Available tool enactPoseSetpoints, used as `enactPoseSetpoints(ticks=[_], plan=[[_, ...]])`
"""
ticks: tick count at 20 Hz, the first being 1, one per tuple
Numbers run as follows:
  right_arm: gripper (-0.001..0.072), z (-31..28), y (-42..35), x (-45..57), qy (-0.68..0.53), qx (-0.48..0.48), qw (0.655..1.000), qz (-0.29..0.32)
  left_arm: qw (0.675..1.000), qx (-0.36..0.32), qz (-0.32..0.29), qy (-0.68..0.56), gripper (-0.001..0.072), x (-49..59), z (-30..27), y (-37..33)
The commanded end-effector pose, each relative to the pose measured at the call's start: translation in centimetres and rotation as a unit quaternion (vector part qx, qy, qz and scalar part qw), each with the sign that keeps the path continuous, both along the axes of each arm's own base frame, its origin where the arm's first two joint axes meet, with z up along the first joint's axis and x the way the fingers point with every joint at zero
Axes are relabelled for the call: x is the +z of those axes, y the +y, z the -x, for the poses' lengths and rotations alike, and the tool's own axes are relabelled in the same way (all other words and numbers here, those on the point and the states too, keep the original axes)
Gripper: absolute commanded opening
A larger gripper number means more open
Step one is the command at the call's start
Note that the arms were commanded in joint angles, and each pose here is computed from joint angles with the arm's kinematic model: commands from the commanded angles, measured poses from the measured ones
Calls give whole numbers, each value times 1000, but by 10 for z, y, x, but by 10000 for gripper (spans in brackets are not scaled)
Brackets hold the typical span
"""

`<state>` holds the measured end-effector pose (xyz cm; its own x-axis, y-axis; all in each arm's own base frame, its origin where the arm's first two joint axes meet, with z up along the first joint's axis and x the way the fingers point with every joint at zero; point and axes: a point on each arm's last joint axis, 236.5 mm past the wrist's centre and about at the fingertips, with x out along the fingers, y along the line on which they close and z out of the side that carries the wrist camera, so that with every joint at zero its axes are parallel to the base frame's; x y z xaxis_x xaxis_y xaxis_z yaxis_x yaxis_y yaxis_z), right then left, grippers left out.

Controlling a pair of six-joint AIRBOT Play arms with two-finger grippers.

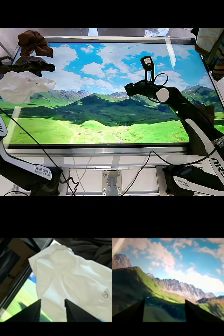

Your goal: Fold the shirts.

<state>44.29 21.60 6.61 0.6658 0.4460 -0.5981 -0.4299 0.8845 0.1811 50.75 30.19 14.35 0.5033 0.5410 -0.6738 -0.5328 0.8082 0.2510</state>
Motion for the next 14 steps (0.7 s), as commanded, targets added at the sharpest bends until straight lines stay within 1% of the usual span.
enactPoseSetpoints(ticks=[1, 3, 5, 9, 10, 11, 12, 14], plan=[[540, -1, 0, 0, 7, -13, 1000, -14, 999, -7, 33, -22, 359, -7, -9, -5], [540, -1, 0, 0, 9, -15, 1000, -16, 998, -18, 59, -14, 359, -20, -12, -15], [540, -1, 0, 0, 12, -19, 1000, -21, 996, -22, 78, 22, 359, -45, -8, -19], [540, 0, 0, 0, 15, -20, 999, -24, 992, -10, 89, 83, 362, -96, -3, -13], [540, 0, 0, 0, 18, -23, 999, -26, 991, -8, 92, 96, 376, -110, -2, -11], [540, 1, 0, -1, 22, -25, 999, -30, 990, -5, 89, 108, 418, -120, -1, -8], [540, 1, 0, -1, 24, -25, 999, -29, 989, 1, 84, 121, 439, -130, 2, -3], [540, 1, 0, -1, 23, -26, 999, -30, 987, 5, 72, 145, 439, -148, 5, 5]])
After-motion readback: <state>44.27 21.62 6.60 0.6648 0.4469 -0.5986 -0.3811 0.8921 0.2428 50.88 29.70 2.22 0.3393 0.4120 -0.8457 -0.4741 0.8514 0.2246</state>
